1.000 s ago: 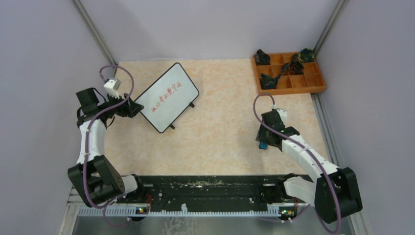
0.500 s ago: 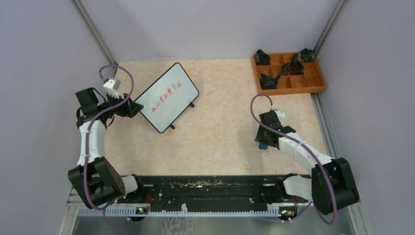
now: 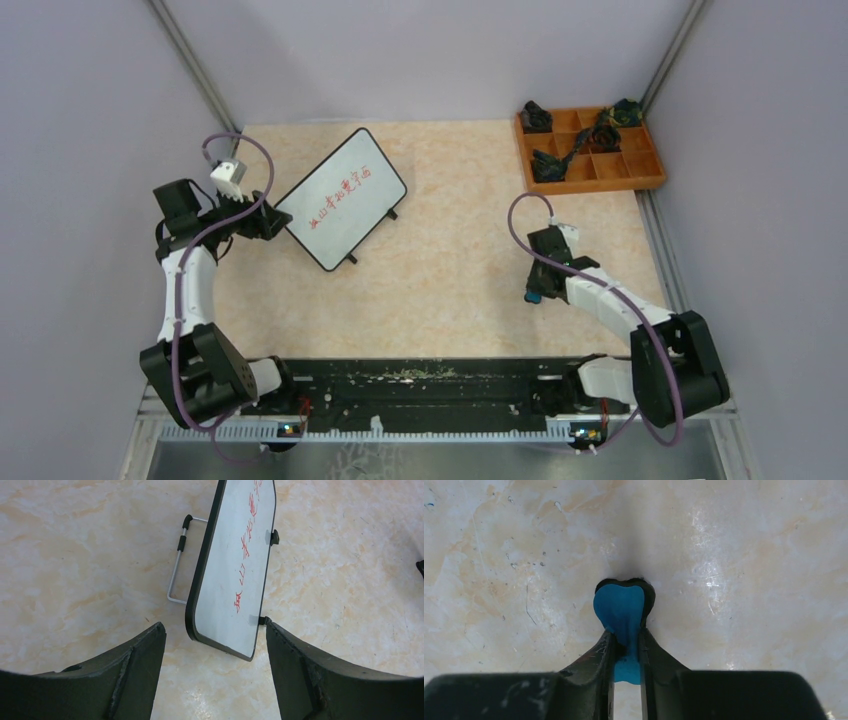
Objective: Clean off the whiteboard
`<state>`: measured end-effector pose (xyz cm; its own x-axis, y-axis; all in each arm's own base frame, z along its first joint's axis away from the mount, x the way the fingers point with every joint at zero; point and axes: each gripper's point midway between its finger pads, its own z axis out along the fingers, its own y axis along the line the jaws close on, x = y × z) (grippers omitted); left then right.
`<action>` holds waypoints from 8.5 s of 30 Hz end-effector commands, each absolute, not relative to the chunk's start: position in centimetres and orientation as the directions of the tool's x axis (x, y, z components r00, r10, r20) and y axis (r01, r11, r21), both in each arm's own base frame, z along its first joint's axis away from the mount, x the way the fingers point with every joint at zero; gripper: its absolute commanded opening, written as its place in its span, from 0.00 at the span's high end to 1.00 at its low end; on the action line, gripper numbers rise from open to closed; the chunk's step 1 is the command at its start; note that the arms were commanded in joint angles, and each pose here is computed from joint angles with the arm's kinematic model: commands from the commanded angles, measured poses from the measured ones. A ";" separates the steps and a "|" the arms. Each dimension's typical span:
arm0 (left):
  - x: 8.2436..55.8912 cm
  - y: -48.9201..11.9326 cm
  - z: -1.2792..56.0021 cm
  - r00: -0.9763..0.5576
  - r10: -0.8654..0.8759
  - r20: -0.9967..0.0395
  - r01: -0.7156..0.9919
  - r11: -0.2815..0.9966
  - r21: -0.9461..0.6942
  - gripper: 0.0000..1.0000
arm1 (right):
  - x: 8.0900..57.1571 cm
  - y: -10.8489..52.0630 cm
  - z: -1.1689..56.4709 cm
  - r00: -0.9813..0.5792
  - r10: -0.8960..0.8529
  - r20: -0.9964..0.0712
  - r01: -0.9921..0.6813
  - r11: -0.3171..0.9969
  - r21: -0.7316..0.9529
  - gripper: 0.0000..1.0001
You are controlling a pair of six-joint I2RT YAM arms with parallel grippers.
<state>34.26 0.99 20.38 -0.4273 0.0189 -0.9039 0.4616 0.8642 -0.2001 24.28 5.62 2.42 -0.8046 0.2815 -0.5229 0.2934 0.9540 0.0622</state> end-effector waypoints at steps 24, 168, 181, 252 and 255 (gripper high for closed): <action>35.4 1.1 20.0 -0.440 0.020 -0.898 0.486 0.846 -0.219 0.22 | 32.1 18.2 19.1 -0.478 0.245 -0.843 -0.278 0.868 0.411 1.00; 35.4 0.3 16.4 -0.579 0.092 -0.810 0.551 0.777 -0.305 1.00 | 51.7 45.1 17.5 -0.019 -0.059 -0.998 -0.677 0.735 -0.031 1.00; 35.3 0.4 16.4 -0.578 0.096 -0.811 0.550 0.779 -0.301 1.00 | 54.4 44.2 16.1 -0.046 -0.086 -0.995 -0.657 0.753 -0.035 1.00; 34.3 -0.5 15.5 -0.590 0.107 -0.800 0.572 0.755 -0.320 1.00 | 38.4 53.3 14.8 -0.134 -0.072 -0.988 -0.801 0.595 0.066 1.00; 34.2 -0.5 15.5 -0.590 0.107 -0.800 0.571 0.756 -0.320 1.00 | 40.7 51.5 14.7 -0.138 -0.076 -0.988 -0.768 0.637 0.059 1.00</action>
